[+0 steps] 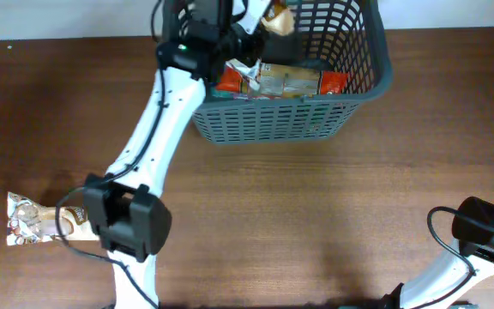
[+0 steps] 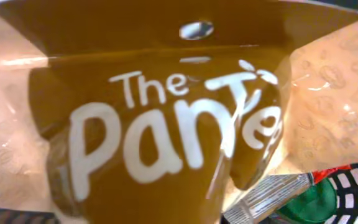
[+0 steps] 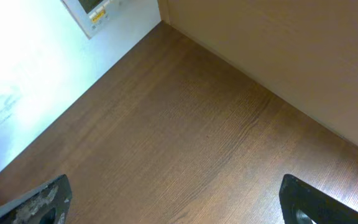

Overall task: Pack container
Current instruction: 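Lift the wrapper with the left gripper and drop it into the basket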

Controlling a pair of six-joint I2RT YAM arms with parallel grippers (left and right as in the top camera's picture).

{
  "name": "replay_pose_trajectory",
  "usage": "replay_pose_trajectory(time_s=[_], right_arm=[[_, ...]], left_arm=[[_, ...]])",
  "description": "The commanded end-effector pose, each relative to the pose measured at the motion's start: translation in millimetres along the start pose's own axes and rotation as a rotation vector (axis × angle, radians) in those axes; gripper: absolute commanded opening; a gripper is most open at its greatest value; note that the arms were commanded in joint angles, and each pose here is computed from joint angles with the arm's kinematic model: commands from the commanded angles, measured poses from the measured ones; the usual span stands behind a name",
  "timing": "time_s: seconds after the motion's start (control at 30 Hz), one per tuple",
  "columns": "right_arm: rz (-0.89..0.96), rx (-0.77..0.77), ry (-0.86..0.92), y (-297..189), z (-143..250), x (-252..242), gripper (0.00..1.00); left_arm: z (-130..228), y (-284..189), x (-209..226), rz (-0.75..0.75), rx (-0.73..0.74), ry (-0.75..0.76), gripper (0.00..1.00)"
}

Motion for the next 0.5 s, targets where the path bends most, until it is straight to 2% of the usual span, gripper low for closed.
replay_pose_trajectory(time_s=[0.0,0.27,0.3,0.33,0.4,0.43,0.47], right_arm=[[0.002,-0.003,0.014,-1.3,0.0,-0.8,0.99],[0.002,-0.003,0.014,-1.3,0.0,-0.8,0.99],[0.002,-0.003,0.014,-1.3,0.0,-0.8,0.99],[0.002,-0.003,0.014,-1.3,0.0,-0.8,0.99],[0.002,-0.003,0.014,-1.3,0.0,-0.8,0.99],[0.002,-0.003,0.014,-1.3,0.0,-0.8,0.99],[0.002,-0.003,0.014,-1.3,0.0,-0.8,0.99]], left_arm=[[5.3,17.1,-11.6,0.046,0.018,-0.001,0.07],[45.6,44.2,-8.8,0.056,0.193,-0.044,0.08],[47.7,44.7,-8.7,0.056,0.204,-0.047,0.16],[49.2,44.9,-8.8,0.057,0.212,-0.048,0.33],[49.1,44.7,-8.6,0.056,0.212,-0.049,0.57],[48.5,44.6,-8.6,0.056,0.209,-0.048,0.65],[46.6,43.7,-8.7,0.056,0.202,-0.046,0.66]])
Point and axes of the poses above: each gripper's point midway between its finger pads, its own y axis out along the fingers, its own x axis along the line the jaws close on, z = x × y, the point moved 9 cm from there along -y, back along the fingers, and after that the axes turned 8 degrees about -y, right-handed, at the moved point
